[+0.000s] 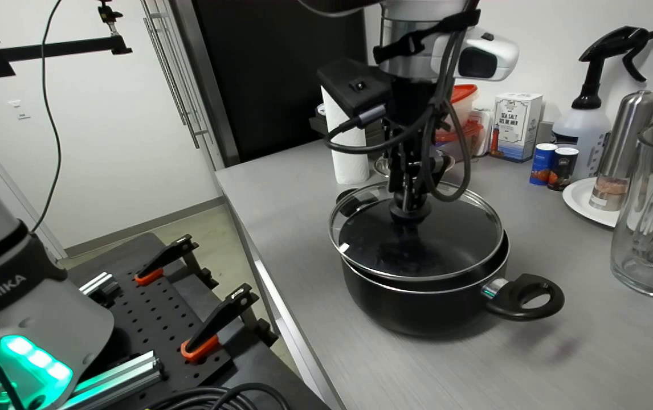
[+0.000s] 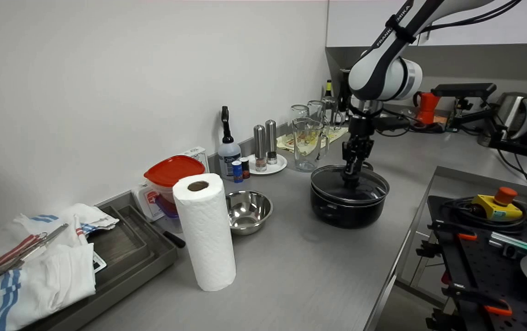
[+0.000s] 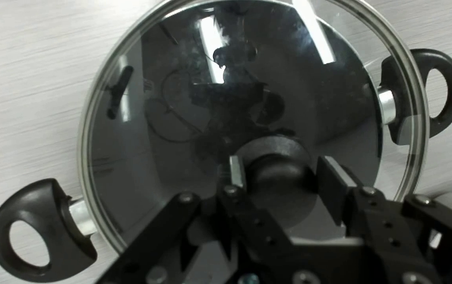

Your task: Put the glass lid on the black pot.

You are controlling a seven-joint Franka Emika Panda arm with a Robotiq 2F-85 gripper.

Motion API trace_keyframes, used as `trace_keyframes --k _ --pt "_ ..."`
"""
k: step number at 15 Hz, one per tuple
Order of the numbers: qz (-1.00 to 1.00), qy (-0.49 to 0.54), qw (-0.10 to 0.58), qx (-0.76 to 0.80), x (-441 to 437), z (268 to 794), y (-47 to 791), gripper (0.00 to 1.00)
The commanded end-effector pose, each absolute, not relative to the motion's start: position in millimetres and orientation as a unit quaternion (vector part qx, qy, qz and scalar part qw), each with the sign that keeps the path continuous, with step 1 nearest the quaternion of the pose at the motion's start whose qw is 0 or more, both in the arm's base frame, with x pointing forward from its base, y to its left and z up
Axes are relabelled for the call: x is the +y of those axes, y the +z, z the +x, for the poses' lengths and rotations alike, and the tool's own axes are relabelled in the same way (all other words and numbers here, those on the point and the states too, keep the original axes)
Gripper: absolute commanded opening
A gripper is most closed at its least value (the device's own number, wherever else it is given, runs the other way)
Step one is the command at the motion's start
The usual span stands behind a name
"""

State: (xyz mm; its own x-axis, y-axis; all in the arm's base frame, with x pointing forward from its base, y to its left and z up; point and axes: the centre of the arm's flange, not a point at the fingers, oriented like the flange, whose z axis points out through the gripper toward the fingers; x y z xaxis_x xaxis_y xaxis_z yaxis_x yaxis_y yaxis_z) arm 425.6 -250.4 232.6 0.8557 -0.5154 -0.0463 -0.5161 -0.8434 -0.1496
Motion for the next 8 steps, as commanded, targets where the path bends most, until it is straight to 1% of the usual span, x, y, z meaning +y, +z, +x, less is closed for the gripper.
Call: trace_keyframes --k 1,8 --pt "-0.954 -0.015 0.065 0.292 -253.7 430.5 237.7 0.23" --pt "-0.950 -0.022 0.052 0.309 -254.0 434.3 232.0 0.23"
